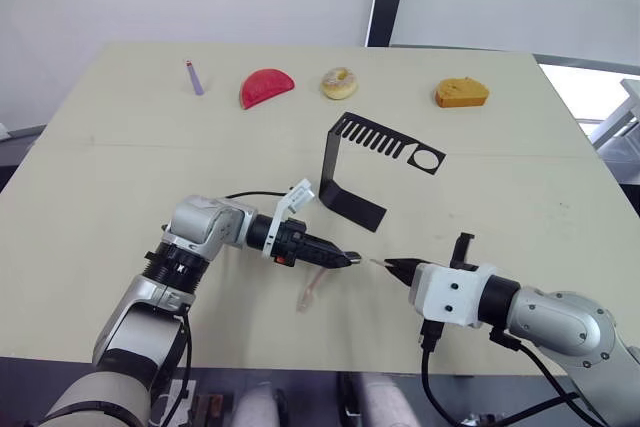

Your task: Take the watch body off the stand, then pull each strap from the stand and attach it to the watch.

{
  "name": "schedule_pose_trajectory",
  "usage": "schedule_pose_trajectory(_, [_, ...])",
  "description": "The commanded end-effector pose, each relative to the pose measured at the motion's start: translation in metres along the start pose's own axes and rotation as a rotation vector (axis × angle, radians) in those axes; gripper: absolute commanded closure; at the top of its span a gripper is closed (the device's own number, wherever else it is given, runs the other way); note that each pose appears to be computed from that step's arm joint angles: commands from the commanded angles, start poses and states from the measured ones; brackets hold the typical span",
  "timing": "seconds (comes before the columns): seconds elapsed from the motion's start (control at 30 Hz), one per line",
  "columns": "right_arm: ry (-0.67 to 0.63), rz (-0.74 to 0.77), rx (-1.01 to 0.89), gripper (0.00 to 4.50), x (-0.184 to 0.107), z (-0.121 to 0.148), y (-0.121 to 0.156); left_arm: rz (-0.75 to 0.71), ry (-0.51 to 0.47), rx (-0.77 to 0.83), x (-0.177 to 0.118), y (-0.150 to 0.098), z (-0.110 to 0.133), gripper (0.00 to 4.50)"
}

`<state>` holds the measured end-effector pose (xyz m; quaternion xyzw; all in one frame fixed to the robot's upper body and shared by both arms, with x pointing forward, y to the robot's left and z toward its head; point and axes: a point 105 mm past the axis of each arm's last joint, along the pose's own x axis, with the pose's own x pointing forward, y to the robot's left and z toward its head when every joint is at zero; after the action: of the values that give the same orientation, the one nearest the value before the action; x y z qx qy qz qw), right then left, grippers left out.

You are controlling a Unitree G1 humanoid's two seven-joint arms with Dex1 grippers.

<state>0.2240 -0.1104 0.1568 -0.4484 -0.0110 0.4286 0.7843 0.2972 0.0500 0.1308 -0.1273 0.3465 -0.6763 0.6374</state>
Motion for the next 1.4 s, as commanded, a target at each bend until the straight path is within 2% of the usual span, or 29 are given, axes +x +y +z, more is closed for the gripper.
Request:
schedule_pose_trajectory(0.03, [-0.019,-0.021,-0.036,4.5,0.0004,0.0057,-0.0031,-0.036,-0.023,0.034,-0.0005,-0.0093,0.0108,2.91])
schedule_pose_trajectory(1.4, [0.005,-0.028,-0.037,4.5,0.0007,0.0025,-0.0039,-0.041,-0.066,0.041,0.0029,-0.0091,0.019,2.91])
